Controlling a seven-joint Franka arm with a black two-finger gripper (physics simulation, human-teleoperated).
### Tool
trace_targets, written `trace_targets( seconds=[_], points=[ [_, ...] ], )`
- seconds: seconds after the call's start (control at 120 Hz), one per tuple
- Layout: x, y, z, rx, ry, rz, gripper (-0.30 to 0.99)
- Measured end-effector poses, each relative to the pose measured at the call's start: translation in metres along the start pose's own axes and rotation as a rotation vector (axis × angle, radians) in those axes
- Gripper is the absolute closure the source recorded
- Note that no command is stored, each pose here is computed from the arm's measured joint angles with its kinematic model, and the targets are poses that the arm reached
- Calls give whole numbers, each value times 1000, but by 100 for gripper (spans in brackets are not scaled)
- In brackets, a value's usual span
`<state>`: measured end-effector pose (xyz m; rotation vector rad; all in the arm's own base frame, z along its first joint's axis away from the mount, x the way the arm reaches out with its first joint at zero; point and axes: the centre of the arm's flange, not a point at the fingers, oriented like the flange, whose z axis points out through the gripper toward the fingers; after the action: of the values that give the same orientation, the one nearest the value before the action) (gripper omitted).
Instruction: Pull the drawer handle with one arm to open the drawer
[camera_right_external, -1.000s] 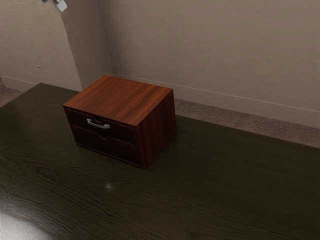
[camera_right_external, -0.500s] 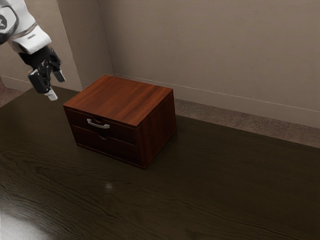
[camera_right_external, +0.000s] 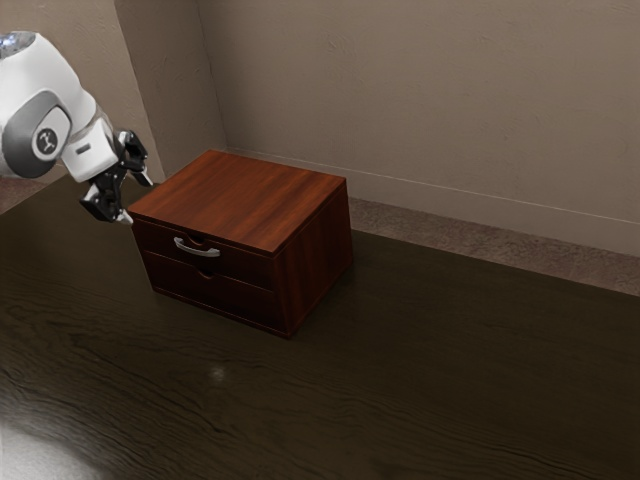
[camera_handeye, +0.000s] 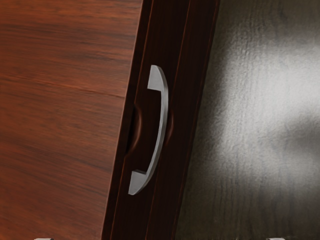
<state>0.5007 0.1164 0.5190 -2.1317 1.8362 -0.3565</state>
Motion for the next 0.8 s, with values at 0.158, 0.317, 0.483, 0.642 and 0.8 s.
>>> trace_targets(
  seconds=[0.158,0.317,0.483,0.642,0.8],
  points=[
    [-2,2,28,22,-10,58,25],
    [9,11,43,20,17,91,28],
    [25,19,59,-3,63,107,29],
    [27,20,88,-44,76,112,30],
    [29,17,105,-62,81,122,33]
  ],
)
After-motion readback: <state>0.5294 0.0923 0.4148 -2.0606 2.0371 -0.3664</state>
